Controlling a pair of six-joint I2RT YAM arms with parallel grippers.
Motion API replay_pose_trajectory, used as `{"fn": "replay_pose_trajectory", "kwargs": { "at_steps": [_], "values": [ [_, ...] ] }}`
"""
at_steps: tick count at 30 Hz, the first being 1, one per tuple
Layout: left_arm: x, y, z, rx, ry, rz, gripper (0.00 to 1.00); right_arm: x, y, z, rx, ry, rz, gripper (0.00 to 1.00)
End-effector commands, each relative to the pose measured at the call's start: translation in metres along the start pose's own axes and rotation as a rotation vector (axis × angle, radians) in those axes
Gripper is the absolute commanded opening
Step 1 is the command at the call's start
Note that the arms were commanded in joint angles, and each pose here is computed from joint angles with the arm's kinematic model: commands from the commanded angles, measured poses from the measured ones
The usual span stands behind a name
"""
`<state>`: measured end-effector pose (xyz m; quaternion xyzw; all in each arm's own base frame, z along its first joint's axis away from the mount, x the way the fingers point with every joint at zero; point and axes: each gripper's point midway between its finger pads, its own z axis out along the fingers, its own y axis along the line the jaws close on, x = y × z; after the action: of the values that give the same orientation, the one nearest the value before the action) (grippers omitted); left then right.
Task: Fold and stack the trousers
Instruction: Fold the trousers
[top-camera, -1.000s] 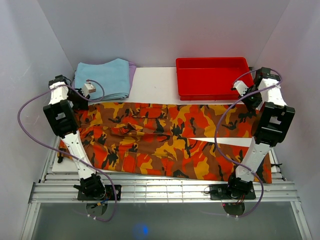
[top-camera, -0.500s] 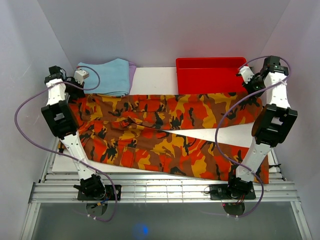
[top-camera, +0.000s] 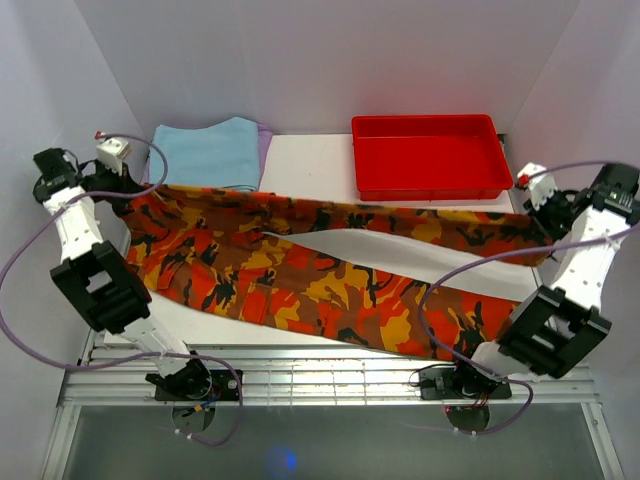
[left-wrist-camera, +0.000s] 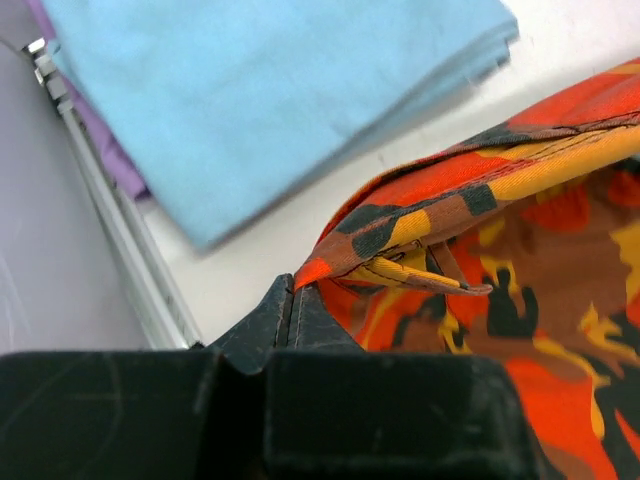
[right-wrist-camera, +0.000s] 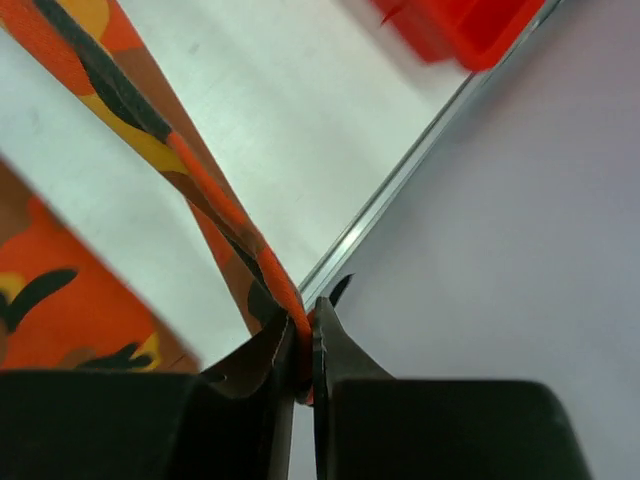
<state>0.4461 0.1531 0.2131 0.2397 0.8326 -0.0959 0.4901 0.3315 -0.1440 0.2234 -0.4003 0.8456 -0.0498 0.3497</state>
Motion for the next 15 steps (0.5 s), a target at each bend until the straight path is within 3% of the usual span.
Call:
{"fn": "replay_pose_trajectory", "kwargs": {
  "at_steps": [1, 2, 6, 9, 15],
  "values": [
    [0.027, 0.000, -0.057, -0.099, 0.034, 0.134, 0.00, 0.059, 0.028, -0.016, -0.004, 0.144, -0.225, 0.08],
    [0.059, -0.013, -0.061, -0.081, 0.073, 0.092, 0.00, 0.062, 0.042, -0.028, 0.020, 0.164, -0.267, 0.08],
    [0.126, -0.040, -0.090, -0.082, 0.182, 0.079, 0.00, 0.124, 0.130, -0.018, -0.123, 0.239, -0.418, 0.08],
    [0.184, -0.051, -0.104, -0.070, 0.295, 0.051, 0.00, 0.156, 0.165, -0.022, -0.191, 0.301, -0.401, 0.08],
    [0.275, -0.063, -0.102, -0.024, 0.537, -0.108, 0.00, 0.192, 0.189, -0.007, -0.289, 0.371, -0.363, 0.08]
  ]
}}
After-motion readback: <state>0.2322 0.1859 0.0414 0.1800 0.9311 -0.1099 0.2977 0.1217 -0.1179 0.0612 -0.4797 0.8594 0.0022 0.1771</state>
